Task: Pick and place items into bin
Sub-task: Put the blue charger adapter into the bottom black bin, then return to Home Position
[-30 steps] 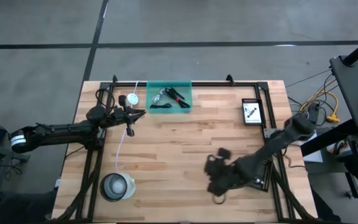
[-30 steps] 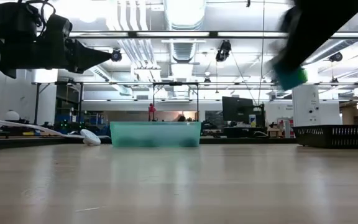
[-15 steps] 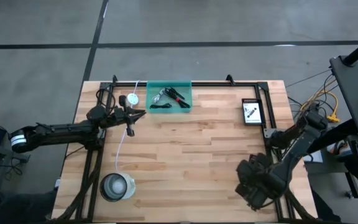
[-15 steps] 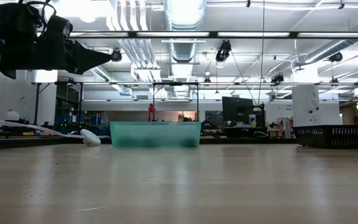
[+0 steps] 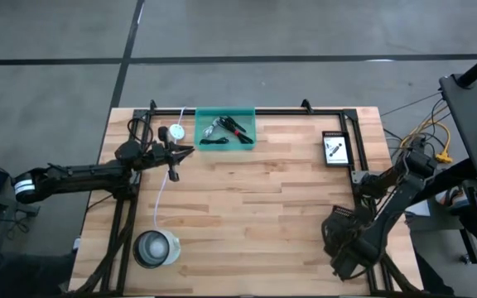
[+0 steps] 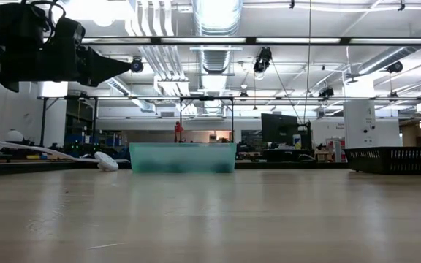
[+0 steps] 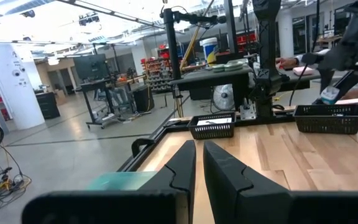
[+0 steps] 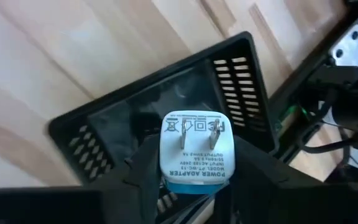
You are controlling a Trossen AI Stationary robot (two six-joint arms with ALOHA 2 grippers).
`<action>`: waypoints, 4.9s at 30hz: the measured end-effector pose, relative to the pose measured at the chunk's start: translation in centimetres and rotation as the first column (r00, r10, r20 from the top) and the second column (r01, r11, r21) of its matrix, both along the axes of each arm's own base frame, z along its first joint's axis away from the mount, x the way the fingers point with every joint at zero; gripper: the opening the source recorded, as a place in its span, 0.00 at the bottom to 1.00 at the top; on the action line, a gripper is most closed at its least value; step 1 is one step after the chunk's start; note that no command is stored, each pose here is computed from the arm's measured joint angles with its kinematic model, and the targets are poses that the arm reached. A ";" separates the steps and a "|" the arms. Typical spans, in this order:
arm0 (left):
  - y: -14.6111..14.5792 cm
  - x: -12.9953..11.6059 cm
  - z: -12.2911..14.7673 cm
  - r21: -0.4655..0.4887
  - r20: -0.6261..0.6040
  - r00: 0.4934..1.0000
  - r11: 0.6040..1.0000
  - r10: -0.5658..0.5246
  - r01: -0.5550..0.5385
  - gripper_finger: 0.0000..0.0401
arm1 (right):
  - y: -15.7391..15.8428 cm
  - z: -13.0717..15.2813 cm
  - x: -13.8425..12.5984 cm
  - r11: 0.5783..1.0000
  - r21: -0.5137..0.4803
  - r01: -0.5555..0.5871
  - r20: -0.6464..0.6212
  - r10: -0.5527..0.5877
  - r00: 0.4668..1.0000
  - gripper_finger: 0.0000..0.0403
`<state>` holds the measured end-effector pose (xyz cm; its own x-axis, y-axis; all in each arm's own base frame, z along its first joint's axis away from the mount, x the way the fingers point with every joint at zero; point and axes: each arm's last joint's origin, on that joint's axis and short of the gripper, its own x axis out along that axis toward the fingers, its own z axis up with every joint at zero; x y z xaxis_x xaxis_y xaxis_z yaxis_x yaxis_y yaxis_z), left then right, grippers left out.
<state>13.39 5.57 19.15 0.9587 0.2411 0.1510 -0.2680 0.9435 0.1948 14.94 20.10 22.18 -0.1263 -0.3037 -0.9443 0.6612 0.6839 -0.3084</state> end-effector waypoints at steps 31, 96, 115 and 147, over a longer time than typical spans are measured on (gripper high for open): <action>0.1 0.1 -0.3 -0.010 -0.016 1.000 1.000 0.000 0.000 0.04 | -7.4 -2.7 5.3 0.752 -0.346 -0.561 0.833 0.521 0.184 0.49; -1.5 0.3 -1.1 -0.160 -0.003 0.970 0.958 -0.242 0.238 0.04 | -20.5 -5.6 -3.1 0.680 -0.687 -0.257 0.710 0.703 -0.037 0.02; -2.0 0.1 -2.0 -0.199 -0.022 0.957 0.939 -0.290 0.281 0.01 | -20.7 -5.8 -4.8 0.682 -0.696 -0.226 0.700 0.714 -0.001 0.02; -3.2 -3.4 -2.8 -0.245 -0.127 0.969 0.954 -0.211 0.175 0.00 | -20.5 -5.6 -4.4 0.642 -0.718 -0.269 0.677 0.733 -0.057 0.02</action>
